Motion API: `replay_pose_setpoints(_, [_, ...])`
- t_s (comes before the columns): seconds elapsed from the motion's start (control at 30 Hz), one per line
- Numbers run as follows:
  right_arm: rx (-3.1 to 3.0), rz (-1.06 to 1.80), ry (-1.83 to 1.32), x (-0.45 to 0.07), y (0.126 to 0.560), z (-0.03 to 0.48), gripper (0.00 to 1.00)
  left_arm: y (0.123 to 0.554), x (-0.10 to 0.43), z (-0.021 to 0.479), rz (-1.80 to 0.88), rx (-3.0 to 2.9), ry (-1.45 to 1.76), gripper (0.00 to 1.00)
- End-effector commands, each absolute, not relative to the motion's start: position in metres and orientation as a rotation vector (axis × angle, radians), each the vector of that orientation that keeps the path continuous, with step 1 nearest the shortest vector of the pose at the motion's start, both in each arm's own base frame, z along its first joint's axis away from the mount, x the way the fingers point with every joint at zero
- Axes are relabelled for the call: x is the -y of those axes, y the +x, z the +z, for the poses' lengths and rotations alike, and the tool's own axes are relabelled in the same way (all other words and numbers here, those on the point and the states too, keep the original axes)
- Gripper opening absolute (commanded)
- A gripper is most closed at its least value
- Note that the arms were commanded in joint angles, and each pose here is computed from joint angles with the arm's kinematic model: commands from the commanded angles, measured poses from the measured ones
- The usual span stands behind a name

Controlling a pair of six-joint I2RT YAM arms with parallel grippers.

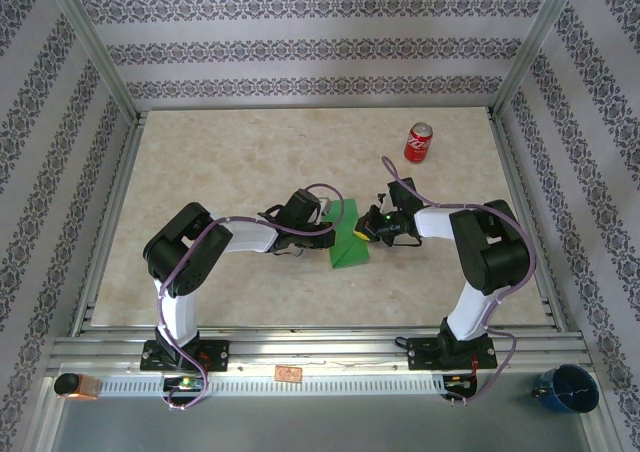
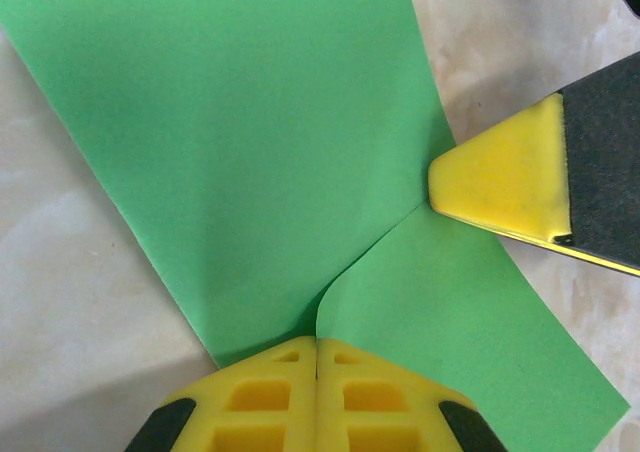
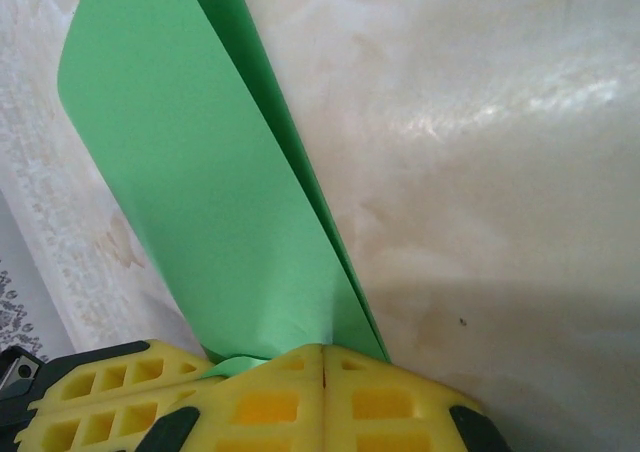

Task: Fold a paper plane with a square sheet of paper (pick it up from the middle)
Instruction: Fold the triangle a second time at the center of the table.

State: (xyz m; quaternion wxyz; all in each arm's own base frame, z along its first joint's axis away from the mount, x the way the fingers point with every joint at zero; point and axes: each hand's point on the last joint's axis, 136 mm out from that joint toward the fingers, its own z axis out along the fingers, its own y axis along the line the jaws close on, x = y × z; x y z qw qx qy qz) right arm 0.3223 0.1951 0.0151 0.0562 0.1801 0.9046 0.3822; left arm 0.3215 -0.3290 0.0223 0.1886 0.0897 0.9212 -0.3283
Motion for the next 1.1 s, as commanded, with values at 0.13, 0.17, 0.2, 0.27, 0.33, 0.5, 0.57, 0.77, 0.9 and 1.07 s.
replay_pose_setpoints(0.13, [-2.699, 1.138, 0.555, -0.185, 0.325, 0.039, 0.04, 0.318, 0.320, 0.005, -0.888, -2.659, 0.236, 0.00])
replay_pose_setpoints(0.17, [-2.688, 1.158, 0.533, -0.187, 0.326, 0.045, 0.05, 0.319, 0.319, 0.006, -0.885, -2.657, 0.236, 0.00])
replay_pose_setpoints(0.2, [-2.677, 1.184, 0.514, -0.190, 0.327, 0.051, 0.05, 0.318, 0.319, 0.005, -0.879, -2.659, 0.241, 0.00])
replay_pose_setpoints(0.27, [-2.677, 1.229, 0.482, -0.198, 0.326, 0.057, 0.05, 0.318, 0.319, 0.005, -0.876, -2.659, 0.238, 0.00])
replay_pose_setpoints(0.33, [-2.701, 1.237, 0.458, -0.205, 0.323, 0.054, 0.05, 0.319, 0.319, 0.005, -0.881, -2.655, 0.239, 0.00])
replay_pose_setpoints(0.5, [-2.761, 1.218, 0.429, -0.218, 0.310, 0.039, 0.05, 0.320, 0.321, 0.007, -0.886, -2.651, 0.237, 0.00])
replay_pose_setpoints(0.57, [-2.778, 1.200, 0.435, -0.220, 0.307, 0.033, 0.05, 0.319, 0.321, 0.007, -0.888, -2.651, 0.239, 0.00])
replay_pose_setpoints(0.77, [-2.833, 1.117, 0.474, -0.211, 0.298, 0.010, 0.04, 0.320, 0.322, 0.005, -0.894, -2.653, 0.237, 0.00])
replay_pose_setpoints(0.9, [-2.919, 1.002, 0.490, -0.200, 0.283, -0.014, 0.03, 0.320, 0.322, 0.010, -0.898, -2.642, 0.236, 0.00])
replay_pose_setpoints(1.07, [-2.935, 0.984, 0.486, -0.196, 0.274, -0.021, 0.01, 0.323, 0.323, 0.025, -0.920, -2.605, 0.216, 0.02])
